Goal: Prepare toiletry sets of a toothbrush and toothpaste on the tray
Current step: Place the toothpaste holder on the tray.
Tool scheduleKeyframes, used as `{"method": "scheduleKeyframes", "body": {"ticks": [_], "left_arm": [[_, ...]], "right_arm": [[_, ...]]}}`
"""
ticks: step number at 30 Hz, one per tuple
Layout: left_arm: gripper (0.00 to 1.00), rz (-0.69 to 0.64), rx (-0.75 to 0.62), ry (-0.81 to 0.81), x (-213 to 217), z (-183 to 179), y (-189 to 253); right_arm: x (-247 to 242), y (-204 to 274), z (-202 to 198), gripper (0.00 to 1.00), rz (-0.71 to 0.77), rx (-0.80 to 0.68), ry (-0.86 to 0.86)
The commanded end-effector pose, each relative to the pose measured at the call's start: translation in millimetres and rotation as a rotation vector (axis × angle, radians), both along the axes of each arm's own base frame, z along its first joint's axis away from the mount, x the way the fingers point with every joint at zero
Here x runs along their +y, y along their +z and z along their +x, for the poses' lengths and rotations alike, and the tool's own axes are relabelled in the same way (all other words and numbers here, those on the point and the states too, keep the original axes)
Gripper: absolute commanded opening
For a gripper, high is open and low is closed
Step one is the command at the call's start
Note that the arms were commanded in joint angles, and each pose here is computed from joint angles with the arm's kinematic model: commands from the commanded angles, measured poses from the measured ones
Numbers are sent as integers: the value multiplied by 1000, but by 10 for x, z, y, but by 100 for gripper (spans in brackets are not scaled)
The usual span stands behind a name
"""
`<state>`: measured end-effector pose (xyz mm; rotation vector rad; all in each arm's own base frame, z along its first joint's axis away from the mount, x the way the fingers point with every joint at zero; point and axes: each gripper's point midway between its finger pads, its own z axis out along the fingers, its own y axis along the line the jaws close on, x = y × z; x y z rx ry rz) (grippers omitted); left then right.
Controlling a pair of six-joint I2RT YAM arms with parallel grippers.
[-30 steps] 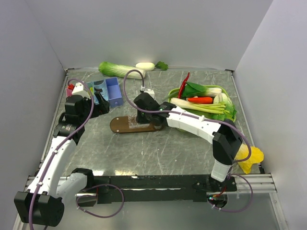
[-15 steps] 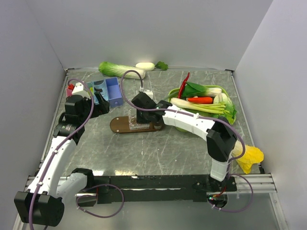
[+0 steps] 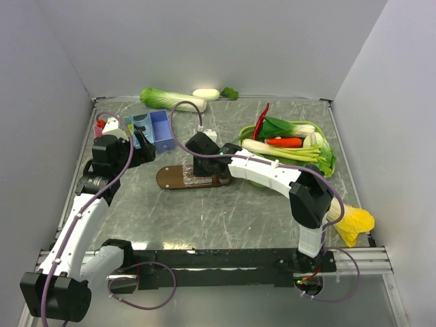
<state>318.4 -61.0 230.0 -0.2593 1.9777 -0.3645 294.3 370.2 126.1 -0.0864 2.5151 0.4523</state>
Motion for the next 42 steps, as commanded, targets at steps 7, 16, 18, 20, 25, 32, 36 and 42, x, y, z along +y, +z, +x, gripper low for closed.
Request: {"method": "scheduleKeyframes", "body": {"ticks": [7, 16, 18, 20, 25, 32, 36, 42], "left_arm": [[97, 16, -22, -15, 1, 22, 54], [97, 12, -15, -26, -20, 17, 35], [97, 12, -15, -28, -23, 16, 36], [97, 13, -14, -28, -22, 17, 34], [97, 13, -14, -30, -25, 17, 34], [97, 14, -11, -32, -27, 17, 23], [97, 13, -6, -34, -32, 17, 10], [97, 15, 1, -35, -32, 18, -10]], "right_arm": [[62, 84, 171, 0, 23, -30, -63], [51, 48, 197, 0, 8, -30, -85], [46, 37, 211, 0, 5, -30, -91], [52, 38, 216, 0, 5, -30, -91], [58, 12, 233, 0, -8, -31, -88], [86, -18, 241, 0, -14, -22, -74], [69, -58, 256, 0, -19, -12, -73], [85, -94, 249, 0, -18, 5, -58]]}}
